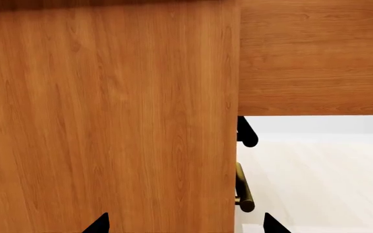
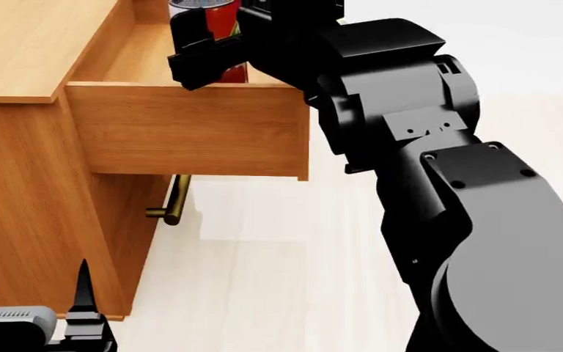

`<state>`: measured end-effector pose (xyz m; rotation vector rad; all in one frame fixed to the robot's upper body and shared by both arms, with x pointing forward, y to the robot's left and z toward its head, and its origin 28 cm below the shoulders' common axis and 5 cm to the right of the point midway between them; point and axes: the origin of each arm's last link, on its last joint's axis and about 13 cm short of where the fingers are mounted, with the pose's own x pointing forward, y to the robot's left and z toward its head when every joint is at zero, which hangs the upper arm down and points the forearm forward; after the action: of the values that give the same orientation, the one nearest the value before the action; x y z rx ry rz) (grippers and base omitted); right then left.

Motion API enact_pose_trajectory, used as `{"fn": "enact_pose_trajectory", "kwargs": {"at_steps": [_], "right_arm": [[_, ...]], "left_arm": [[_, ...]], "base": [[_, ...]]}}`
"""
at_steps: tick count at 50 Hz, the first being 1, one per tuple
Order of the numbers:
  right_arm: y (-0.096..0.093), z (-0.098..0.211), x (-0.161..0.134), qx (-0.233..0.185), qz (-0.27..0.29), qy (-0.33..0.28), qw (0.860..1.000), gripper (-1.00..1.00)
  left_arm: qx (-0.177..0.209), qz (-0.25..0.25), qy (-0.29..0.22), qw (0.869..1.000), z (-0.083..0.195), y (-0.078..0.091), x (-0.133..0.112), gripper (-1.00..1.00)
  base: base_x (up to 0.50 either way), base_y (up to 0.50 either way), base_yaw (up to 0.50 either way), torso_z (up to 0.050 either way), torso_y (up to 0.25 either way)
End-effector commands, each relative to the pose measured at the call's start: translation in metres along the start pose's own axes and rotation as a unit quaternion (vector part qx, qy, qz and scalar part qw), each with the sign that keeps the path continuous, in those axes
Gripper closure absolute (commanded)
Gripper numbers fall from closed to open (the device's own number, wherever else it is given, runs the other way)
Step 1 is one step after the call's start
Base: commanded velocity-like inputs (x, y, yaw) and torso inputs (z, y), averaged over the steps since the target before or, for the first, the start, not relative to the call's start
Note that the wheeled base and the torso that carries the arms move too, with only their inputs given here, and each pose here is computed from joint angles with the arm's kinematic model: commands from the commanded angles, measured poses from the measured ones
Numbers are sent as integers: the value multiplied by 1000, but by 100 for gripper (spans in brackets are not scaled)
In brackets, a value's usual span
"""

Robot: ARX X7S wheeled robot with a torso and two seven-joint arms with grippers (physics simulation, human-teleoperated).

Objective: Put the ketchup in the top drawer of the cabinet.

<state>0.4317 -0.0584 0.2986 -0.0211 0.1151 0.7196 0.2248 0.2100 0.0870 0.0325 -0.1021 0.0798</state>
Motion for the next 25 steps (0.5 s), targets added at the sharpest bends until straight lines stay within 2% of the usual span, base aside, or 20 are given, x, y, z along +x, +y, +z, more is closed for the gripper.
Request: {"fn": "enact_pose_trajectory", "kwargs": {"at_steps": [1,4,5,13,25], "right_arm": [[-1,2,0,-11,2,-4,1000,100],[0,3,0,-10,2,-5,1000,100],[0,4,0,-12,0,-5,1000,-100],[-1,-6,2,-12,-4,-5,1000,-100],[-1,0,1,-14,-7,-10,1000,-100]], "left_arm": [[0,1,0,1000,0,0,0,-100],[0,1,-1,1000,0,0,0,-100],[0,1,-1,1000,0,0,0,-100],[1,2,-2,1000,0,1,0,-100],[1,1,-2,1000,0,0,0,-100]], "base": [[0,0,0,0,0],[0,0,0,0,0],[0,0,0,0,0],[0,0,0,0,0],[0,0,0,0,0]]}}
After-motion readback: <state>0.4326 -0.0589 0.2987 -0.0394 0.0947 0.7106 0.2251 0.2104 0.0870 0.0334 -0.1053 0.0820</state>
